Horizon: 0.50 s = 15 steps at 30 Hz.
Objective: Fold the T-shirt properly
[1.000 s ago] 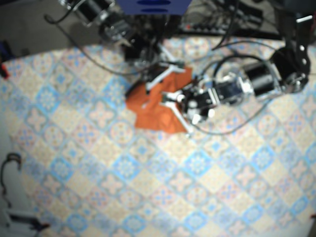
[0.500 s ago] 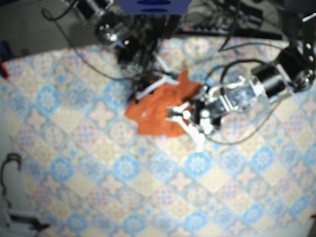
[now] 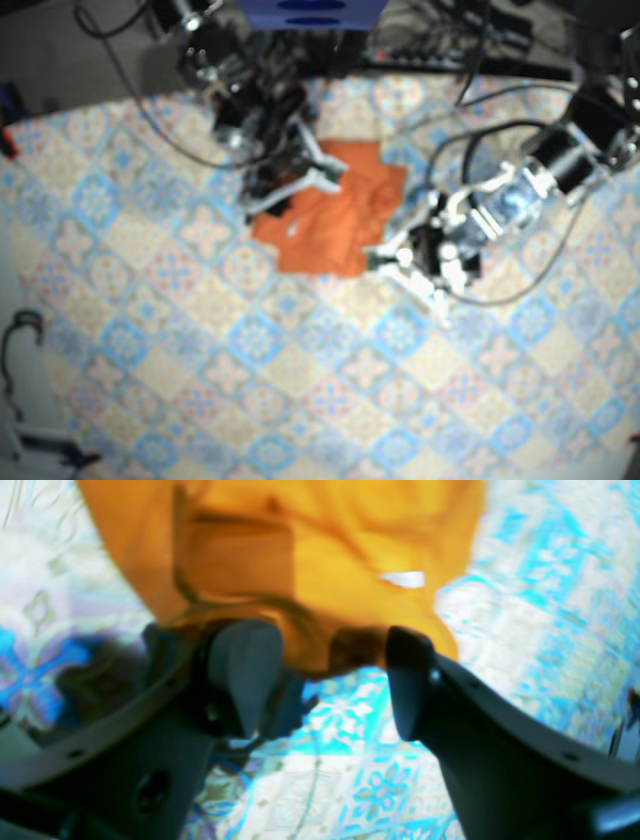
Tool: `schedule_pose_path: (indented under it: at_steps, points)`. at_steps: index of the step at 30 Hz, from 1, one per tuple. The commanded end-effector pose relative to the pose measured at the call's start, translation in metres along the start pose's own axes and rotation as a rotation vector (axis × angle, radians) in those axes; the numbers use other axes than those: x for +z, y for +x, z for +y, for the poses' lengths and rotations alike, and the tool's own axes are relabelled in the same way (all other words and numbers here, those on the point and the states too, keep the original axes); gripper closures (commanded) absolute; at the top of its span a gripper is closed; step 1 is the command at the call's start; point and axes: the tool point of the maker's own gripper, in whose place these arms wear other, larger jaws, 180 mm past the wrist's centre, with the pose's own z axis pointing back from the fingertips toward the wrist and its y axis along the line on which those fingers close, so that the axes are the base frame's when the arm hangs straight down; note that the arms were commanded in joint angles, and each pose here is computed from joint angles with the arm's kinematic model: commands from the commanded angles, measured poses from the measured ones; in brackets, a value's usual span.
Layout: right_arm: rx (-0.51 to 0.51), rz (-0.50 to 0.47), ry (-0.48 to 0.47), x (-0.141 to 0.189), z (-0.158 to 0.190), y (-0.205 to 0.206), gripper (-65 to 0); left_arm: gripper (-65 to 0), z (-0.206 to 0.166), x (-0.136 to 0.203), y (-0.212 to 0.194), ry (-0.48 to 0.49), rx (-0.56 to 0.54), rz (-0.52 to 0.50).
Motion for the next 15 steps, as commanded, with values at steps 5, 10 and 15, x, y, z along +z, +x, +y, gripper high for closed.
schedule_pose_path:
  at_steps: [5,10,15]
  points:
    - [-0.125,0.104,-0.112,0.012,-0.040,-0.051,-42.7,-12.6,0.023,0.030,-0.038,0.105,0.076,0.001]
    - [-0.169,0.235,-0.125,0.021,-0.040,-0.112,-47.1,-24.9,0.002,0.043,-0.103,0.106,0.149,0.084]
    - [-0.163,0.374,-0.067,0.039,-0.009,-0.172,-48.9,-35.5,-0.083,0.043,-0.173,-0.065,0.255,0.147]
